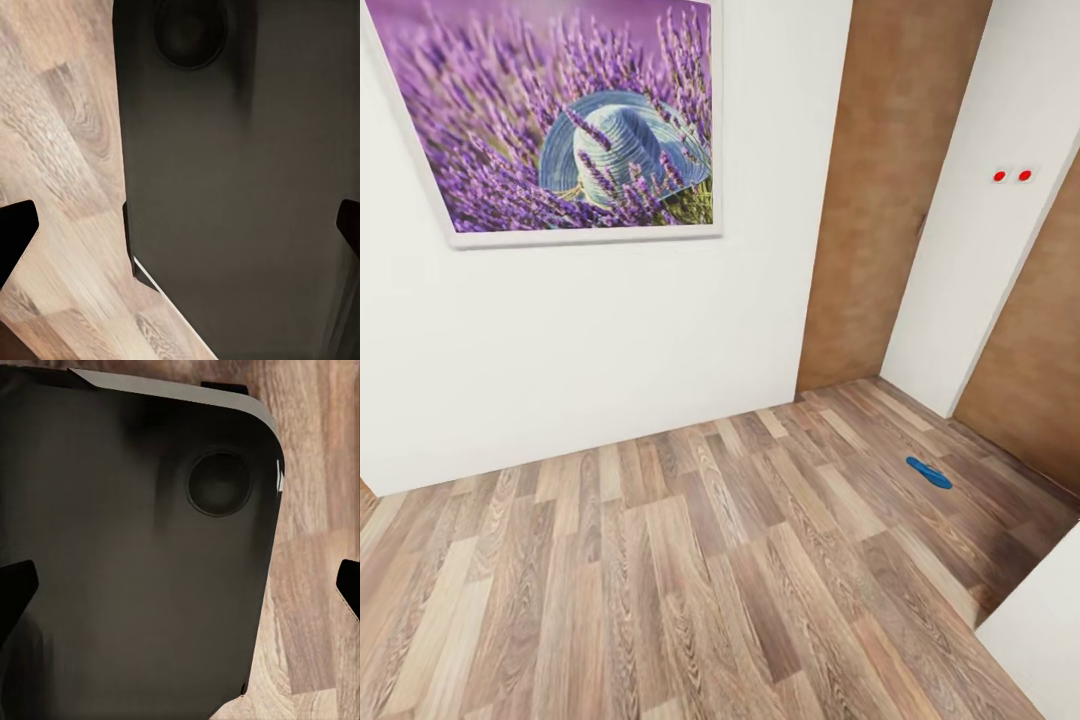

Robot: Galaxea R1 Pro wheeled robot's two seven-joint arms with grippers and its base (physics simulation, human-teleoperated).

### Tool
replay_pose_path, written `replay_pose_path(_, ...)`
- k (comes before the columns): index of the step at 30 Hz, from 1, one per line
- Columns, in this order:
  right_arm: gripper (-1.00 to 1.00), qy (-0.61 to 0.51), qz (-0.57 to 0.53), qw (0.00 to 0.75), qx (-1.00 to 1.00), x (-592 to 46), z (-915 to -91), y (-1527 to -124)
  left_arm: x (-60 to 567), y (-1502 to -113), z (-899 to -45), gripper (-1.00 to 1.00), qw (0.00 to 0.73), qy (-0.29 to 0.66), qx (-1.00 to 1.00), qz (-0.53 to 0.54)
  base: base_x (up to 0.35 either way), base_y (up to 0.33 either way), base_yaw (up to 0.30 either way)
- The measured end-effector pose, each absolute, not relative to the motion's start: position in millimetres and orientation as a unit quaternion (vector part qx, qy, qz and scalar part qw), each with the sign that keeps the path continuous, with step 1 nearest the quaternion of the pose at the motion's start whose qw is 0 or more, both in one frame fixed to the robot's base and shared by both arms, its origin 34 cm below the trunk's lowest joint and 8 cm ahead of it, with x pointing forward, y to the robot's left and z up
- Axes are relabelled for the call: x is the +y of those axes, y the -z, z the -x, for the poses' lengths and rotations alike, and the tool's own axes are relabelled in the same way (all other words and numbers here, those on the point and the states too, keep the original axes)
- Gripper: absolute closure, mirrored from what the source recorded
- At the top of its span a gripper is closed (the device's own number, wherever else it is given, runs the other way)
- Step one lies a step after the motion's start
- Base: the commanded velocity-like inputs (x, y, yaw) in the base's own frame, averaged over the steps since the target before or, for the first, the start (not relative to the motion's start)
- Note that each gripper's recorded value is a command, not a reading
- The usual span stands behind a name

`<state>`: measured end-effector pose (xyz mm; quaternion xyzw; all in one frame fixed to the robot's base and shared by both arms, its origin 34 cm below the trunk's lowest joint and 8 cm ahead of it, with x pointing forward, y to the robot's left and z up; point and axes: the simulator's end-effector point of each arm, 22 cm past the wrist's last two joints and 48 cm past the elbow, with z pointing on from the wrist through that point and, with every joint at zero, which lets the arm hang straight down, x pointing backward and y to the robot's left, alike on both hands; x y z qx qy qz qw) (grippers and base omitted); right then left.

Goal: In the bedroom, move the book from the bed onto either nightstand, and place the two sandals side by side next to the bed.

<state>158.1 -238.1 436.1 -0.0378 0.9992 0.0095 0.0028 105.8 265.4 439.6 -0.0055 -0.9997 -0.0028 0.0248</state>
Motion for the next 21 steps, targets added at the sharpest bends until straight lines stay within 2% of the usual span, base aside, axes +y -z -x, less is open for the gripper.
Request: replay_pose_path(21, -1.0, -0.01, 0.04, 0.003, 0.999, -237.9, -158.1, -436.1, 265.5, -439.5, -106.8, -1.0, 0.023, 0.003, -1.0, 0.006, 0.27, 0.0, 0.0)
